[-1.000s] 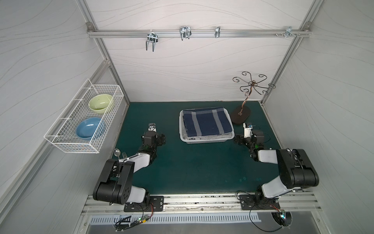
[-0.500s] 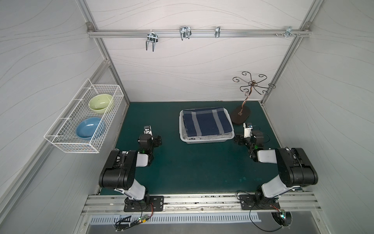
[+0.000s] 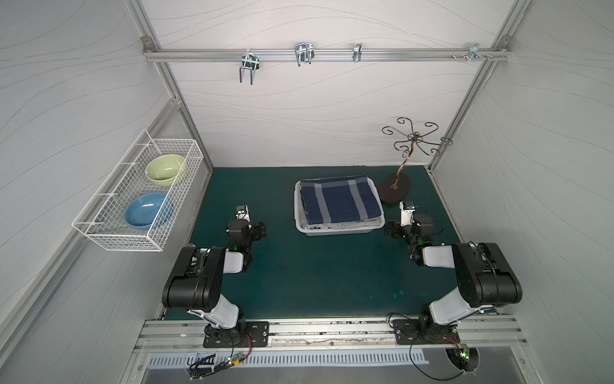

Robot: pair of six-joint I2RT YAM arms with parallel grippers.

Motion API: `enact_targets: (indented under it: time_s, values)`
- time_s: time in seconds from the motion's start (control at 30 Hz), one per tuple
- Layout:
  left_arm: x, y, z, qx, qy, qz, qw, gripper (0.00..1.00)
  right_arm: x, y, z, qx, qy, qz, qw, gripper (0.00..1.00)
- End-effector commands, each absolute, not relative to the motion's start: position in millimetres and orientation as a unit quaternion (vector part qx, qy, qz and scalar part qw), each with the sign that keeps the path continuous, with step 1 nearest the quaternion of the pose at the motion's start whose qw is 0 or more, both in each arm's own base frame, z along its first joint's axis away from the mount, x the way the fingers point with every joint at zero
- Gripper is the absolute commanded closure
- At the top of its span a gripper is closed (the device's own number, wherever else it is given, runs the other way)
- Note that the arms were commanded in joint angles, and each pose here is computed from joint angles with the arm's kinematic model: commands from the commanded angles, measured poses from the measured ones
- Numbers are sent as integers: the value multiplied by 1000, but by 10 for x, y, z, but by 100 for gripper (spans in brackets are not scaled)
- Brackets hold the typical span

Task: Put the folded scarf in the basket
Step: Reset both arms

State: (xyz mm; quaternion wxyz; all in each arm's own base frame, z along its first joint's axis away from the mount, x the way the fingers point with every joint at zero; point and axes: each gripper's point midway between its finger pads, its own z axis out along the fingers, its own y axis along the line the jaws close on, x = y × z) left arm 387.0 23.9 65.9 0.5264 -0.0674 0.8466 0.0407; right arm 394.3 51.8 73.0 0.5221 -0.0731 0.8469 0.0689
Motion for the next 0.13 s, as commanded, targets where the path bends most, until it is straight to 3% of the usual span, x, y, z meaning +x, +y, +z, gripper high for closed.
enact_targets:
  time_s: [0.0, 0.1]
  values:
    - [4002, 240, 901, -70, 825, 34, 560, 0, 4021, 513, 798, -70, 840, 72, 533, 1]
    - [4004, 241, 905, -70, 824, 33, 561, 1, 4009, 519, 811, -71, 839, 72, 535, 1]
